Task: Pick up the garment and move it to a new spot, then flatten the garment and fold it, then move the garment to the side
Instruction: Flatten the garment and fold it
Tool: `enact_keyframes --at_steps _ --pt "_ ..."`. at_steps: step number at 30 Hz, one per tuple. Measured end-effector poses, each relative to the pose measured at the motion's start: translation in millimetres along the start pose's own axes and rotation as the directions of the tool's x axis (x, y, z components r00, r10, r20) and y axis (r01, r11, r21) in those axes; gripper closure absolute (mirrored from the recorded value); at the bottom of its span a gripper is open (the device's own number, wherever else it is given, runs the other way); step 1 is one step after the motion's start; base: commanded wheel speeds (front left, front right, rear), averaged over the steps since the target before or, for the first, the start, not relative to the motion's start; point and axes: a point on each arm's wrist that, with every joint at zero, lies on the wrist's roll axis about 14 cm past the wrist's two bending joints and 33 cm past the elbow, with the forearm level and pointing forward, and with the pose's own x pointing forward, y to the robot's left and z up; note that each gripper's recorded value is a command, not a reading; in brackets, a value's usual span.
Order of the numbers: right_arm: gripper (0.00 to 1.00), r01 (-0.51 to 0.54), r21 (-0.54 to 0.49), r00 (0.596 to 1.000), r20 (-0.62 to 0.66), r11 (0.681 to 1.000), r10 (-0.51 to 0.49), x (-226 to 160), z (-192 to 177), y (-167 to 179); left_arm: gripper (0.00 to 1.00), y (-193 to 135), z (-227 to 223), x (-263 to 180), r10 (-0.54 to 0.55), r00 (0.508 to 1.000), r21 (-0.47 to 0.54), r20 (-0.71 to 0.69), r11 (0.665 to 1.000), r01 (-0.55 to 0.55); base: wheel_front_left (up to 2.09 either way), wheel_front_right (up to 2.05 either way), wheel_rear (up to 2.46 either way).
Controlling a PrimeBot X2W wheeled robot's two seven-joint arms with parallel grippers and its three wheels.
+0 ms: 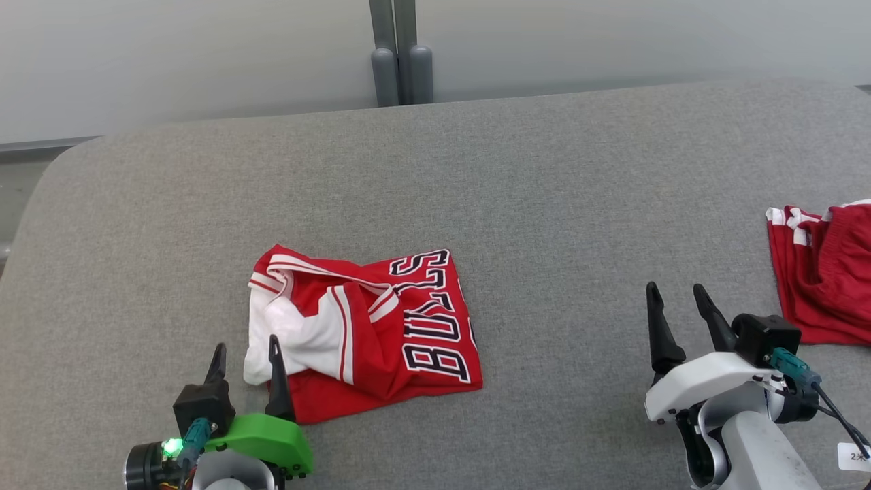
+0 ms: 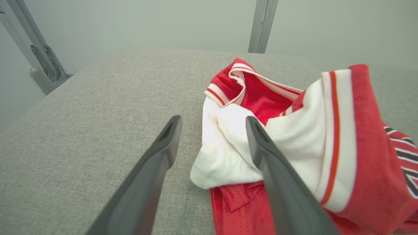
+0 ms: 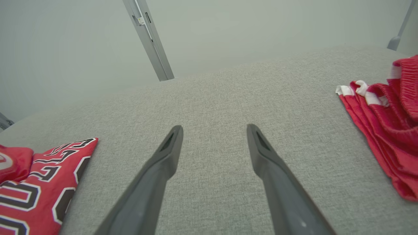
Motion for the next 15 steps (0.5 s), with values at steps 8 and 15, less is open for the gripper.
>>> enact_keyframes --at_steps 8,15 --pt "0.00 -0.116 0.009 0.992 -0.044 0.993 0.116 4 -15 39 0.00 4 -2 -3 0.009 1.000 0.000 -0.003 1.000 -0.009 0.00 0.00 0.00" --pt "0.00 -0.407 0.014 0.911 -0.062 0.913 0.407 7 -19 138 0.00 14 -5 -10 0.037 0.999 -0.001 -0.013 0.999 -0.037 0.00 0.00 0.00"
